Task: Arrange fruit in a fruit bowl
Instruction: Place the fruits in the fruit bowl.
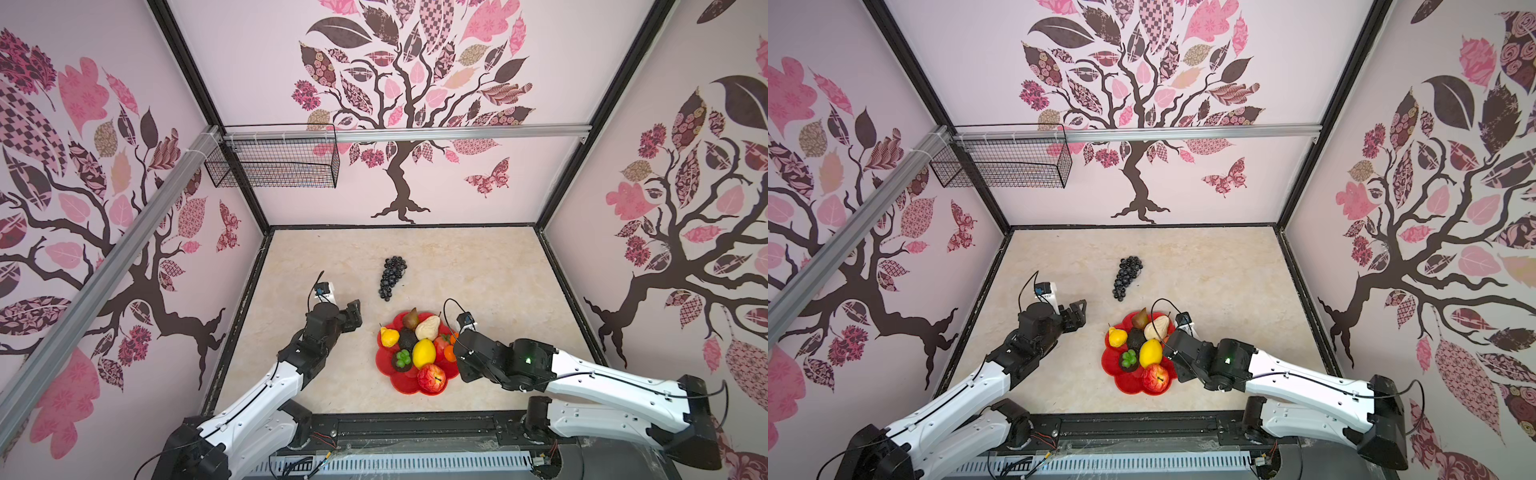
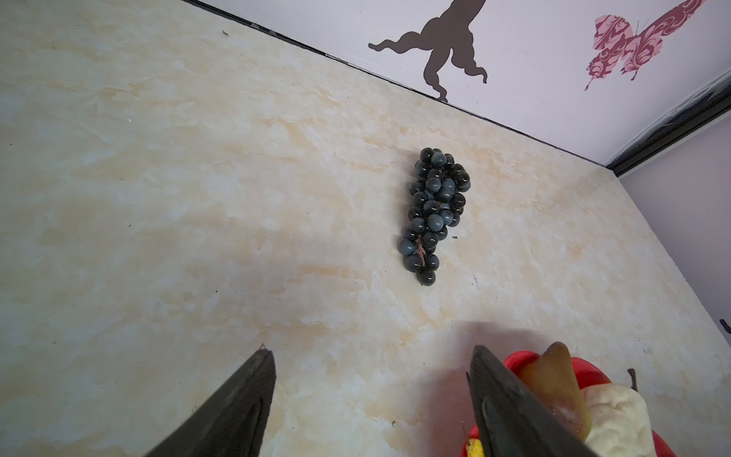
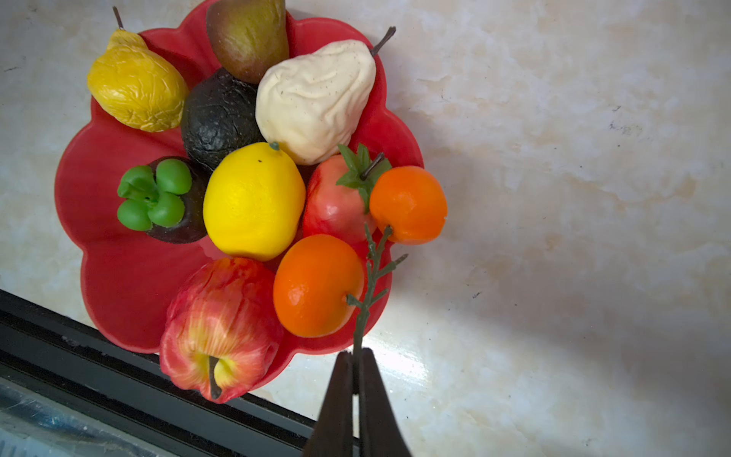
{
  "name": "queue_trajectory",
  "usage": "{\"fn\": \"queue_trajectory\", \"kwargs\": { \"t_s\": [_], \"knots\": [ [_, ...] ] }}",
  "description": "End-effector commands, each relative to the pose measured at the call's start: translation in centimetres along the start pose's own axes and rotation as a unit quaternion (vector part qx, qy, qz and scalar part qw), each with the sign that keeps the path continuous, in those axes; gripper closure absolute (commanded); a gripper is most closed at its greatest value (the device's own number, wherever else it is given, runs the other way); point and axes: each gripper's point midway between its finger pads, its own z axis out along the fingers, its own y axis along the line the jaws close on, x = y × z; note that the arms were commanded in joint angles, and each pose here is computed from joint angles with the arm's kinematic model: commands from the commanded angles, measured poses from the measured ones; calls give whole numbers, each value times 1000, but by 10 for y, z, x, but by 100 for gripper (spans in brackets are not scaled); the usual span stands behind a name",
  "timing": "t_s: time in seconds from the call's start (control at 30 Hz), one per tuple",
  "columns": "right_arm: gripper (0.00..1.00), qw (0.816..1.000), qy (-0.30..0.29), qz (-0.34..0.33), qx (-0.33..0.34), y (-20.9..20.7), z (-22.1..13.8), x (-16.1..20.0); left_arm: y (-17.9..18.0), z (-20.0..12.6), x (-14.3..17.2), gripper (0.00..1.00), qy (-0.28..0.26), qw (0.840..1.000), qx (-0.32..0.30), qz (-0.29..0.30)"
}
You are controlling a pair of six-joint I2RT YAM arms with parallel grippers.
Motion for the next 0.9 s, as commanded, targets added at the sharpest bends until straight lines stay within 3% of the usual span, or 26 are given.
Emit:
{"fn": "queue_trajectory", "kwargs": {
  "t_s": [0.0,0.87],
  "knots": [
    [100,1000,11,-4,-2,4,-4,3,6,3,8,20,4,1000,-6,6],
    [99,994,82,-78,8,23,12,37,8,11,13,20,16,1000,-10,6]
  ]
}}
